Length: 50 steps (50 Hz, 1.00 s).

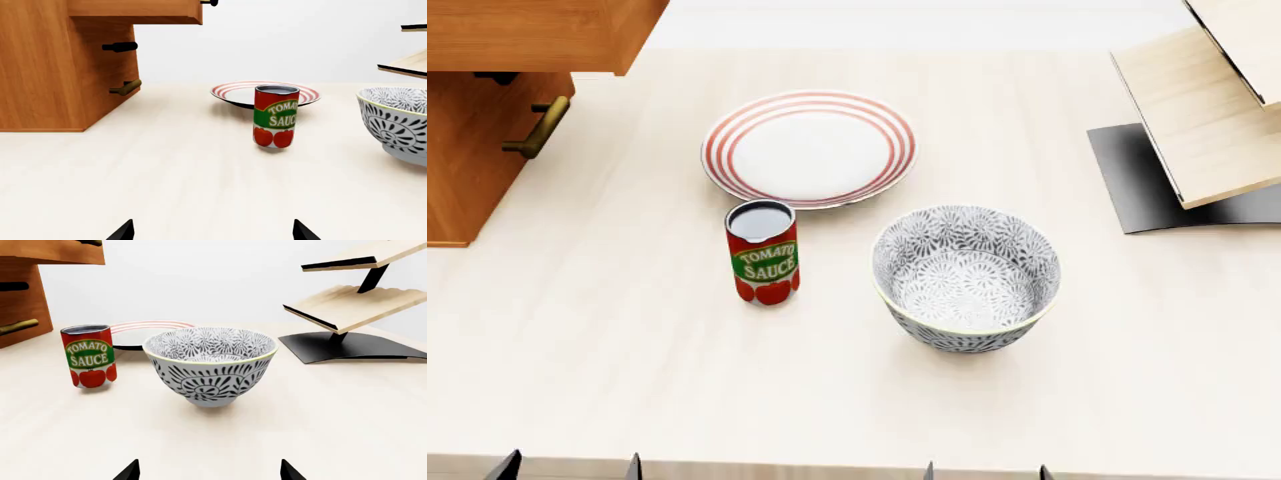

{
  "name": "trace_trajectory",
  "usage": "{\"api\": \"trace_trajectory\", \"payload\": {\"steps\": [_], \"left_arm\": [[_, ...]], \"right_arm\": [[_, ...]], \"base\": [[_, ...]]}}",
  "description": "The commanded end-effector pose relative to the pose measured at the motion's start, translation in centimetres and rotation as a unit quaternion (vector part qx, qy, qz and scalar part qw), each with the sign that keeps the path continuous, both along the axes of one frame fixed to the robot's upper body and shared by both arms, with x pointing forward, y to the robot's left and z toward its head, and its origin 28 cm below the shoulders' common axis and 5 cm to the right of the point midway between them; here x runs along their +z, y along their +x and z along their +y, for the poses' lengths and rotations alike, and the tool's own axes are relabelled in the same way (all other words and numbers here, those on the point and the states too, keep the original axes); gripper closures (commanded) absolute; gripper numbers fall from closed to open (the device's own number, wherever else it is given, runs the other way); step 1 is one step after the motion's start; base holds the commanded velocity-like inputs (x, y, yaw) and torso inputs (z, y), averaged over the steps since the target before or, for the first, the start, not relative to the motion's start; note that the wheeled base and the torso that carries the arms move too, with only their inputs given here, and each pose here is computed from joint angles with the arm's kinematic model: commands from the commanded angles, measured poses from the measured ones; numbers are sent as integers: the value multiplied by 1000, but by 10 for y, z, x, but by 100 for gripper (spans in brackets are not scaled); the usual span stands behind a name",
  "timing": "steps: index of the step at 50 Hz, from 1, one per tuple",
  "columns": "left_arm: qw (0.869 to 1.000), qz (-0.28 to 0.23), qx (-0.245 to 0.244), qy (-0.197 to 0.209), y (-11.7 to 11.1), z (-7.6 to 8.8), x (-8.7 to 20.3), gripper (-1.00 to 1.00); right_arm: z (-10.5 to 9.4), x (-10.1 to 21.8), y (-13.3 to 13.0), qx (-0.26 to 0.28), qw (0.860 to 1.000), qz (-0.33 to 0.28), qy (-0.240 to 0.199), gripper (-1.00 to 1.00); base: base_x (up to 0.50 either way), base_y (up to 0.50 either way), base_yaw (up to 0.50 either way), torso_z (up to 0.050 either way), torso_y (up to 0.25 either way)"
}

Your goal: Close the top drawer of the cabinet.

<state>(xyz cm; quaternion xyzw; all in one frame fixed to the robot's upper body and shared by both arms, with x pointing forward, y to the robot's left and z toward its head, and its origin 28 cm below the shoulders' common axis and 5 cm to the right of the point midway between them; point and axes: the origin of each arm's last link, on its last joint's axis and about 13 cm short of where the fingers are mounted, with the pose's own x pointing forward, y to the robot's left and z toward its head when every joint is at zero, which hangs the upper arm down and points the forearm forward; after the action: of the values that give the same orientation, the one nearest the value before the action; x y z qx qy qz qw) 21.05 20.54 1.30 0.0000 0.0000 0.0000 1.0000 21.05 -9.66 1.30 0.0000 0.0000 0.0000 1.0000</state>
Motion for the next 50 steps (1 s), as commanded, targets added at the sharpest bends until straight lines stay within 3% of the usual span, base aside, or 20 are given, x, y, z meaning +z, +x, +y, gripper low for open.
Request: {"api": "trace_trajectory", "payload": {"steps": [1, 2, 19, 26, 32, 36, 37, 38, 39, 43, 44, 45, 46, 47, 49, 50], "left_arm": [[1000, -1, 1, 0, -1, 6, 2, -100], [1000, 0, 0, 0, 0, 0, 0, -100], [1000, -6, 0, 20, 4, 1, 0, -100], [1000, -13, 9, 24, 1, 2, 0, -100], [999, -12, 10, 36, 8, 6, 0, -100], [999, -10, 10, 38, 8, 8, 0, -100], [999, -7, 7, 44, 8, 11, -2, -100], [999, -6, 6, 41, 7, 11, -1, -100], [996, 0, -6, 85, -1, 21, 1, -100], [991, -9, -5, 132, -6, 29, 11, -100], [966, -61, -119, 223, 15, 7, 54, -100], [984, -82, -91, 127, 7, 6, 68, -100], [988, -3, -114, 106, 15, 2, 56, -100], [982, -31, -93, 162, 17, 1, 52, -100], [982, -34, -111, 151, 15, -4, 53, -100], [979, -29, -109, 168, 15, -4, 49, -100]], "right_arm": [[0, 1, -1, 0, 1000, 0, 0, -100], [0, 1, 0, 0, 1000, 0, 0, -100], [2, 5, 2, 3, 1000, -18, -4, -100], [-8, 58, 1, -22, 997, -72, 22, -100], [-20, 112, 23, -66, 993, -99, 26, -100], [-22, 121, 29, -83, 990, -108, 38, -100], [-17, 115, 24, -60, 991, -113, 39, -100], [-16, 113, 22, -50, 991, -123, 15, -100], [-11, 128, 11, -86, 983, -144, 75, -100], [-4, 132, 8, -94, 982, -145, 74, -100], [-7, 150, 7, -109, 977, -162, 89, -100], [-6, 150, 7, -107, 977, -161, 88, -100], [-5, 148, 8, -101, 978, -158, 86, -100], [-5, 147, 9, -100, 979, -157, 85, -100], [-7, 147, 8, -99, 979, -158, 85, -100], [-8, 148, 6, -100, 978, -161, 87, -100]], "base": [[0, 0, 0, 0, 0], [0, 0, 0, 0, 0], [0, 0, 0, 0, 0], [0, 0, 0, 0, 0], [0, 0, 0, 0, 0], [0, 0, 0, 0, 0], [0, 0, 0, 0, 0], [0, 0, 0, 0, 0], [0, 0, 0, 0, 0], [0, 0, 0, 0, 0], [0, 0, 0, 0, 0], [0, 0, 0, 0, 0], [0, 0, 0, 0, 0], [0, 0, 0, 0, 0], [0, 0, 0, 0, 0], [0, 0, 0, 0, 0]]}}
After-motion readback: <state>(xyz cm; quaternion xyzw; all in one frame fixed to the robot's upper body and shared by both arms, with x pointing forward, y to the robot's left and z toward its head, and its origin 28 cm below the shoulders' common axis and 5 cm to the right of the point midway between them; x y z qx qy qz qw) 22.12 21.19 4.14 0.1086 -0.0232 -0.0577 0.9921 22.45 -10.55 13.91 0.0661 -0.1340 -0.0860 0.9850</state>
